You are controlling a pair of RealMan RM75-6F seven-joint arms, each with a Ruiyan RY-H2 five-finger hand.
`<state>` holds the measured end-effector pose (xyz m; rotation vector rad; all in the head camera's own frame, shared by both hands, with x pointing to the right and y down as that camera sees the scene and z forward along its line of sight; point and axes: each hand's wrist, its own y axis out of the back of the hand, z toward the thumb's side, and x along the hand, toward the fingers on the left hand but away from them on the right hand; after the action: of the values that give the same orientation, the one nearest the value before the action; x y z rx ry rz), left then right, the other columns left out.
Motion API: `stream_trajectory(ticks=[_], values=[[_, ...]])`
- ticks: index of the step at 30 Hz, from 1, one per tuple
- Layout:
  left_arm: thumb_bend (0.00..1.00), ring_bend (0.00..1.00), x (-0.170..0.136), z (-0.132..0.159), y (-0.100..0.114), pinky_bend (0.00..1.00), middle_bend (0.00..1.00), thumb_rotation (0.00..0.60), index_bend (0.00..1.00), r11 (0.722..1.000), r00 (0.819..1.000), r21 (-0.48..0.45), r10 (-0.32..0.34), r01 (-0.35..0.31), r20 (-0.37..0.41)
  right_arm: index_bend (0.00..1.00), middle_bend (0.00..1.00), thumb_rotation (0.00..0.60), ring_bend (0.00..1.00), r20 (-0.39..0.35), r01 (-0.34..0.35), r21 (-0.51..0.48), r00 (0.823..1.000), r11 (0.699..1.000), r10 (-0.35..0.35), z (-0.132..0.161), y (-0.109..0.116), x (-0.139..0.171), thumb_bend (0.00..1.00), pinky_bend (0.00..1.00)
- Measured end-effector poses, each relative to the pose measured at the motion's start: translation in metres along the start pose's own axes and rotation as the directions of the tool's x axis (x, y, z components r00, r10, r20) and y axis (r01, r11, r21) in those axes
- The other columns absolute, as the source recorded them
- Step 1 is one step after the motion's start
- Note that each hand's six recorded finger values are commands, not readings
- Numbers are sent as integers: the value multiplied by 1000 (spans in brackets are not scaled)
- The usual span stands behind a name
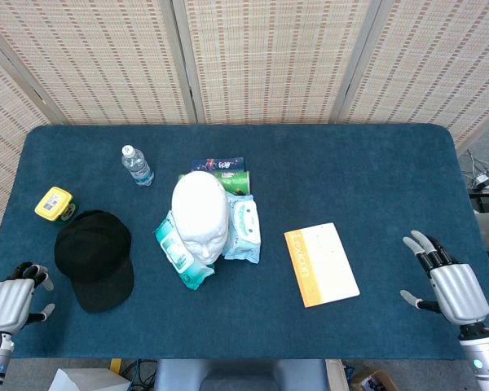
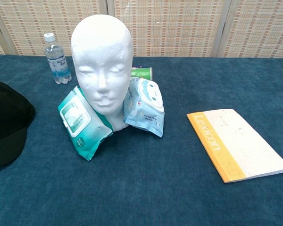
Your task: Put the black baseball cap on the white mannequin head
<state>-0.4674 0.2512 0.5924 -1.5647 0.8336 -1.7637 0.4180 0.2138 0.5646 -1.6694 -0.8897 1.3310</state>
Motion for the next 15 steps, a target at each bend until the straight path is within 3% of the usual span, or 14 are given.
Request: stream_trajectory(ticks=[6, 15], values=[[180, 164, 2, 1, -3, 414, 298, 600, 488, 1000, 1000, 1, -17, 17, 0, 20, 117, 600, 123, 7, 4, 2, 1000, 1000, -4, 0, 0, -1, 0, 457], [180, 300, -5, 10, 0, 524, 355, 600, 481, 999, 999, -34, -6, 8, 46, 20, 139, 600, 123, 21, 3, 2, 1000, 1000, -3, -1, 1, -1, 0, 457]])
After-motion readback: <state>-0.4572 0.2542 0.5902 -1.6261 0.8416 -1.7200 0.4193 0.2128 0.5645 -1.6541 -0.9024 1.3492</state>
